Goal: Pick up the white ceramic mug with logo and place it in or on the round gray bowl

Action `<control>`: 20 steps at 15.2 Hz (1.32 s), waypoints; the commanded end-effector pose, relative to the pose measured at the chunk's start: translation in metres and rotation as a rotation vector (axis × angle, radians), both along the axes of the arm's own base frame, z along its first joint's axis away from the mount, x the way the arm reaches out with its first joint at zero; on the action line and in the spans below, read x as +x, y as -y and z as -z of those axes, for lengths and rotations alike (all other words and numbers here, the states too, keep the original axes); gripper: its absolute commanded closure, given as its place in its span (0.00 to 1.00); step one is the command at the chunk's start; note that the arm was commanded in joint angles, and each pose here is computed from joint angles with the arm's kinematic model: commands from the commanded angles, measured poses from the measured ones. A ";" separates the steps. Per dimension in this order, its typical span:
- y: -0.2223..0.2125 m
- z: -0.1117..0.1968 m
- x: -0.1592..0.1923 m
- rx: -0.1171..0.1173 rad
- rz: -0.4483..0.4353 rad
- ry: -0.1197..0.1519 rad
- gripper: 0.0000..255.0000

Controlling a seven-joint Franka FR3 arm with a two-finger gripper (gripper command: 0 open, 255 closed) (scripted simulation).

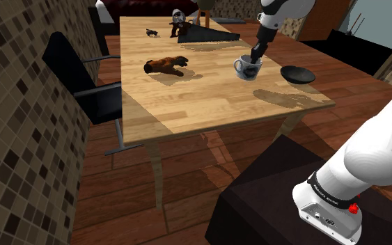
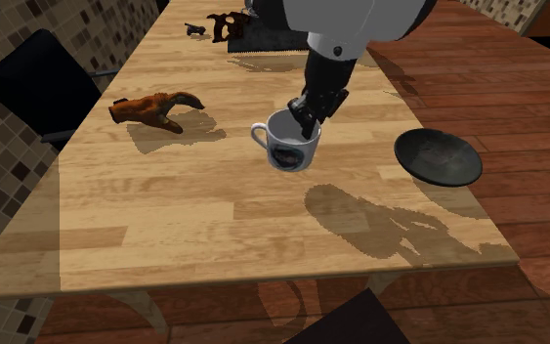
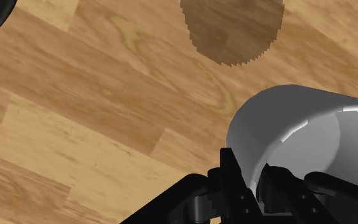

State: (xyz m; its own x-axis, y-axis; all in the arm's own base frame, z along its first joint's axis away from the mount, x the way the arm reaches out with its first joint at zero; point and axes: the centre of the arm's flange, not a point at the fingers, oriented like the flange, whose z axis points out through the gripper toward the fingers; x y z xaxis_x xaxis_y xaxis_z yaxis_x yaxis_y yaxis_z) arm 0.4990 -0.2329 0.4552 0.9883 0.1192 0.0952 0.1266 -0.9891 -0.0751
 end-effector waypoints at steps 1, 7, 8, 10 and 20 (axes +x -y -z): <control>0.000 -0.010 0.001 0.000 0.000 0.000 1.00; 0.000 -0.042 0.001 0.000 0.000 0.000 1.00; 0.000 -0.047 0.001 0.000 0.000 0.000 1.00; 0.000 -0.058 0.001 0.000 0.000 0.000 1.00; 0.121 -0.063 -0.051 0.000 0.000 0.000 1.00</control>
State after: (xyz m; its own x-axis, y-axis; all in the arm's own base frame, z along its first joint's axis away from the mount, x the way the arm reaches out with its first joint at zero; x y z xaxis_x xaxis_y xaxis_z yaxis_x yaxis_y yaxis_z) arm 0.4522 -0.3444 0.5185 0.9886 0.1174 0.0944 0.1247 -0.9893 -0.0755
